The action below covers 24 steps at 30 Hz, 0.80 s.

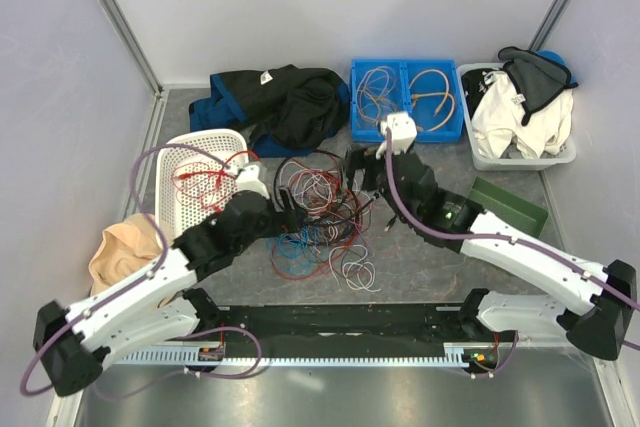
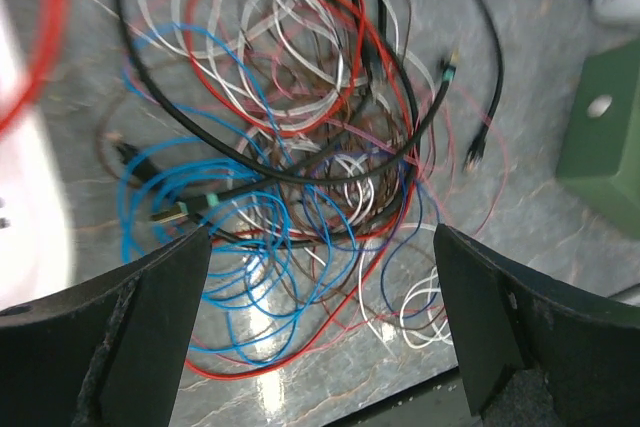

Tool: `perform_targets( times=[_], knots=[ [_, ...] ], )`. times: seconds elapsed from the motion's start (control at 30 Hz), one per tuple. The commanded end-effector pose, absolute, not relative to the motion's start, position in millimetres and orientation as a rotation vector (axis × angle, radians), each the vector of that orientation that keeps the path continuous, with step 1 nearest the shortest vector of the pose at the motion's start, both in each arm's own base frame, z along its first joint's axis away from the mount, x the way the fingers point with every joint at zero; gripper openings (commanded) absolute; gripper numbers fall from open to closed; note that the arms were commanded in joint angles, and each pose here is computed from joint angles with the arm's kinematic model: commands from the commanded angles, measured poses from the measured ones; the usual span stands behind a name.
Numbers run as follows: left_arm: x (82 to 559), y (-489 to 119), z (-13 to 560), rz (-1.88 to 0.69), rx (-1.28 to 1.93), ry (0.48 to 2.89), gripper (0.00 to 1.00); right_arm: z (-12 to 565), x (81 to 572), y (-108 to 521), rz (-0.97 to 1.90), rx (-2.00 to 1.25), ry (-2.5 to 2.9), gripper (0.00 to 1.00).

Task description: Untangle the cables

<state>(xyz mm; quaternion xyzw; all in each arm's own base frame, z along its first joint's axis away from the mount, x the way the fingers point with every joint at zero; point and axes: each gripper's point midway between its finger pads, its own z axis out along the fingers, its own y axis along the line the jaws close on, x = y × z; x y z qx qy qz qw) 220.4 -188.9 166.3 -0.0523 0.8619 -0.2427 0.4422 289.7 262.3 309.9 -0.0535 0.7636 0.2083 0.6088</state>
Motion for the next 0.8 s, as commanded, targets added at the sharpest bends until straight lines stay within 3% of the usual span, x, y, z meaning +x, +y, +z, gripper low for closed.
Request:
perform_targets(
  times=[0.0, 0.23, 0.47, 0.6, 0.77],
  knots=[
    [225.3, -231.8, 176.9, -0.678, -0.052, 2.112, 1.0, 247.0, 273.4, 224.3, 0.353, -0.086, 1.875, 0.98],
    [224.6, -241.3, 154.9, -0.657, -0.038, 2.158, 1.0, 169.7, 247.4, 211.6, 0.37, -0.136, 1.988, 0.98],
    [216.3, -246.8, 146.7, -0.749, -0.083, 2.169, 0.97, 120.3, 278.6, 181.7, 0.141, 0.006, 2.091, 0.98],
    [208.9, -246.9, 137.8, -0.777, -0.093, 2.198, 0.94, 96.2, 302.2, 170.9, 0.229, 0.121, 2.152, 0.88],
    [201.3, -239.9, 125.3, -0.788, -0.125, 2.216, 0.93, 105.0, 312.1, 207.4, 0.454, 0.129, 2.126, 0.77]
  ],
)
